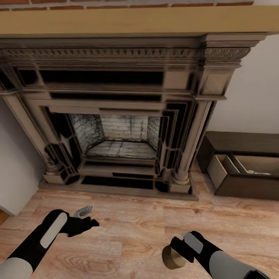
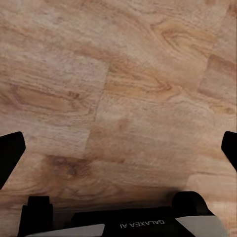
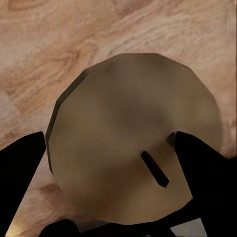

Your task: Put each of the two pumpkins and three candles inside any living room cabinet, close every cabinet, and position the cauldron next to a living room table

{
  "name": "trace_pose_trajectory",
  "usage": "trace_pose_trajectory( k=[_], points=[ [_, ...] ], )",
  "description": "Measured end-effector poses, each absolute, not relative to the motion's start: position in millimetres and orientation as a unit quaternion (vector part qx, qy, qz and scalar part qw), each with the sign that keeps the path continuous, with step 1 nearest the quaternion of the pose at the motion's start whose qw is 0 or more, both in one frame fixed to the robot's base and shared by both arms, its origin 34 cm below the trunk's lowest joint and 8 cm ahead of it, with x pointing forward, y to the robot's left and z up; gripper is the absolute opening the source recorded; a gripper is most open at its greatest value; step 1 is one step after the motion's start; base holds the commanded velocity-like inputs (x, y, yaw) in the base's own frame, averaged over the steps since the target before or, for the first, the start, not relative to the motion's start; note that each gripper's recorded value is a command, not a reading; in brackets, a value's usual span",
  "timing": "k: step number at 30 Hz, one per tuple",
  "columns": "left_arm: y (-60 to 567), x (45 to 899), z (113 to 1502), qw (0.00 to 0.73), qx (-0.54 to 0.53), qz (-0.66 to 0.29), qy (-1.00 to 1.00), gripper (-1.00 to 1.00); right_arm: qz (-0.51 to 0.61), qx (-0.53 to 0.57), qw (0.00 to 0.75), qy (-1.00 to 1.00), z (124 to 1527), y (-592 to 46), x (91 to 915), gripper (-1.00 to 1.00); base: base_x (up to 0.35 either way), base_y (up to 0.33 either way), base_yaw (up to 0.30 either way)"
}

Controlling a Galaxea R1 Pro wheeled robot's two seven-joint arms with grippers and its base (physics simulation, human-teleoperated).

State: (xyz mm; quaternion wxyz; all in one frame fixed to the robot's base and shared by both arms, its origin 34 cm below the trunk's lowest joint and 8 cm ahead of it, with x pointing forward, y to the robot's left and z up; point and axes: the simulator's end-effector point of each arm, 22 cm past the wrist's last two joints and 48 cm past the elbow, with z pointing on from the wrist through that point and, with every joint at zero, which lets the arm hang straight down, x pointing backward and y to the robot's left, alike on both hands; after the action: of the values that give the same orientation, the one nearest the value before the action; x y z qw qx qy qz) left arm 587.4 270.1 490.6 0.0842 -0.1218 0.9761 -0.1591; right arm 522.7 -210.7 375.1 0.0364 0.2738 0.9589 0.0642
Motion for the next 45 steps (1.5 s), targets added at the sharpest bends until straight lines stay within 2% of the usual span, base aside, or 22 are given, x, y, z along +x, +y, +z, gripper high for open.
trace_pose_trajectory(
  k=[8,17,45],
  points=[
    [287,587,499,0.083,-0.112,-0.118,0.983,1.00,0.020,0.294,0.054,0.954,386,-284,522,-1.00,0.000,0.000,-0.036],
    [289,587,505,0.083,-0.108,-0.111,0.985,1.00,0.003,0.312,0.093,0.945,394,-301,533,-1.00,0.000,0.000,-0.093],
    [287,583,496,0.073,-0.108,-0.112,0.985,1.00,-0.017,0.329,0.076,0.941,377,-318,505,-1.00,0.000,0.000,-0.251]
  ],
)
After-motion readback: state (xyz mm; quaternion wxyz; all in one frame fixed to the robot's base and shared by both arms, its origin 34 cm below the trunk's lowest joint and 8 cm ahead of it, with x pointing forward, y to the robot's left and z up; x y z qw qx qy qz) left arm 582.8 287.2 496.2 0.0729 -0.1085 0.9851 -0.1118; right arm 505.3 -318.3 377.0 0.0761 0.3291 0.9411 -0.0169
